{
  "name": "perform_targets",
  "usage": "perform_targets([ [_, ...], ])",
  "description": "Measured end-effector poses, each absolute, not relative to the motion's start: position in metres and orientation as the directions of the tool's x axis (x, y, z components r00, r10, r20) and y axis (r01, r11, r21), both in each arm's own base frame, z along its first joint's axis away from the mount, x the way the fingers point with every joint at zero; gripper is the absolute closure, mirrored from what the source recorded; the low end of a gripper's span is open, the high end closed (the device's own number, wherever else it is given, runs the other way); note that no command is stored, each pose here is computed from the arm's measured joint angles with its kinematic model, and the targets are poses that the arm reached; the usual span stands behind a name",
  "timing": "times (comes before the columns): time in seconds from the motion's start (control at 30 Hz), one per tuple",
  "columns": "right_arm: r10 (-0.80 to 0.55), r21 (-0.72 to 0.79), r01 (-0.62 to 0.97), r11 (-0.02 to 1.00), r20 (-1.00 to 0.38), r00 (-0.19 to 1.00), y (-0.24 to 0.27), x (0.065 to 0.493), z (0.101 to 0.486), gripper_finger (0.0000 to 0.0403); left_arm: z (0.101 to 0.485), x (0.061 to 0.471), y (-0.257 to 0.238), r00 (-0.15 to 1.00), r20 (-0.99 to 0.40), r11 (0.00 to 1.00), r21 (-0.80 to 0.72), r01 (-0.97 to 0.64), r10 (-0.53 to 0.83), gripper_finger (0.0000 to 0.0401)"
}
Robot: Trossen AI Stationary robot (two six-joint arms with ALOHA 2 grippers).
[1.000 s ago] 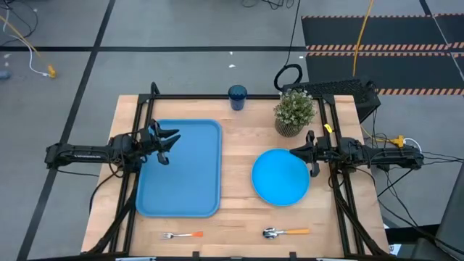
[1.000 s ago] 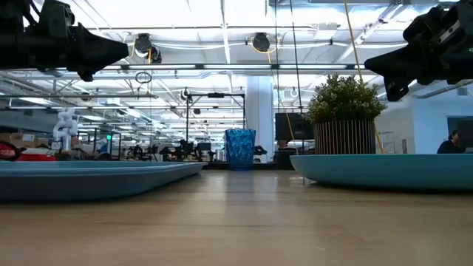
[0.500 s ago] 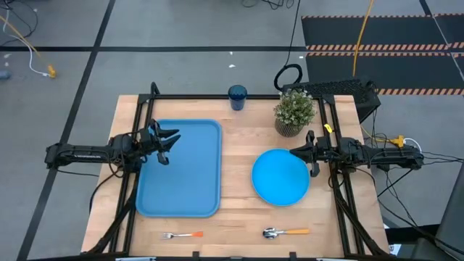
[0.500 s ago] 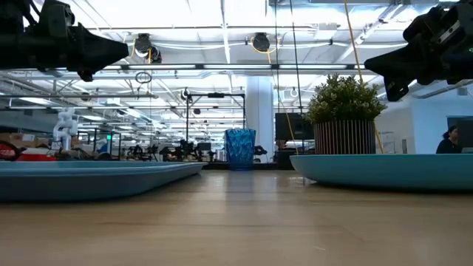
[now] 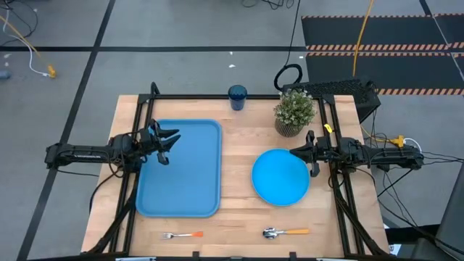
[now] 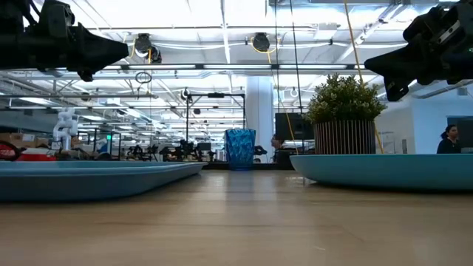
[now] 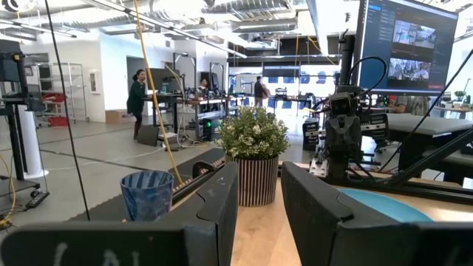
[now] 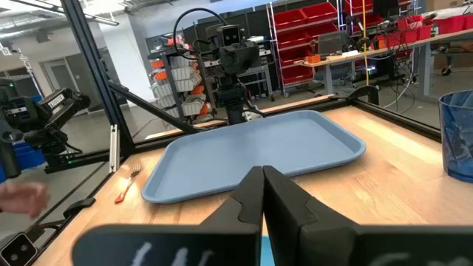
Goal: Pick and place plate/cup/fork/spoon on tray
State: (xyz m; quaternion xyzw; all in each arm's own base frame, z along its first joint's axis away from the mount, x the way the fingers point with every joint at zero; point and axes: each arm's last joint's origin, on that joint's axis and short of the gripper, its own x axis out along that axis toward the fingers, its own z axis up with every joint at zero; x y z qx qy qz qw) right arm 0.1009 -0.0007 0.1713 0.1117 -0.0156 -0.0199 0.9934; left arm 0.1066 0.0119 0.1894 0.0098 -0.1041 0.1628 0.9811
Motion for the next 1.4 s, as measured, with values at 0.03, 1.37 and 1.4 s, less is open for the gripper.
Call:
perform_targets([
  [0.03, -0.043, 0.223, 0.036, 0.974, 0.027, 0.999, -0.001, 0.101, 0.171, 0.0403, 0.189, 0.107, 0.012, 0.925, 0.207, 0.947, -0.015, -0.321, 0.317, 0.0293],
  [1.37, -0.272, -0.035, 0.302, 0.953, 0.345, 0.898, -0.007, 0.094, 0.203, 0.0395, 0.196, 0.105, 0.012, 0.910, 0.269, 0.944, -0.180, -0.275, 0.317, 0.0293],
  [1.4, -0.302, -0.035, 0.340, 0.940, 0.379, 0.875, -0.008, 0.093, 0.207, 0.0390, 0.197, 0.105, 0.012, 0.905, 0.286, 0.945, -0.176, -0.275, 0.316, 0.0293],
])
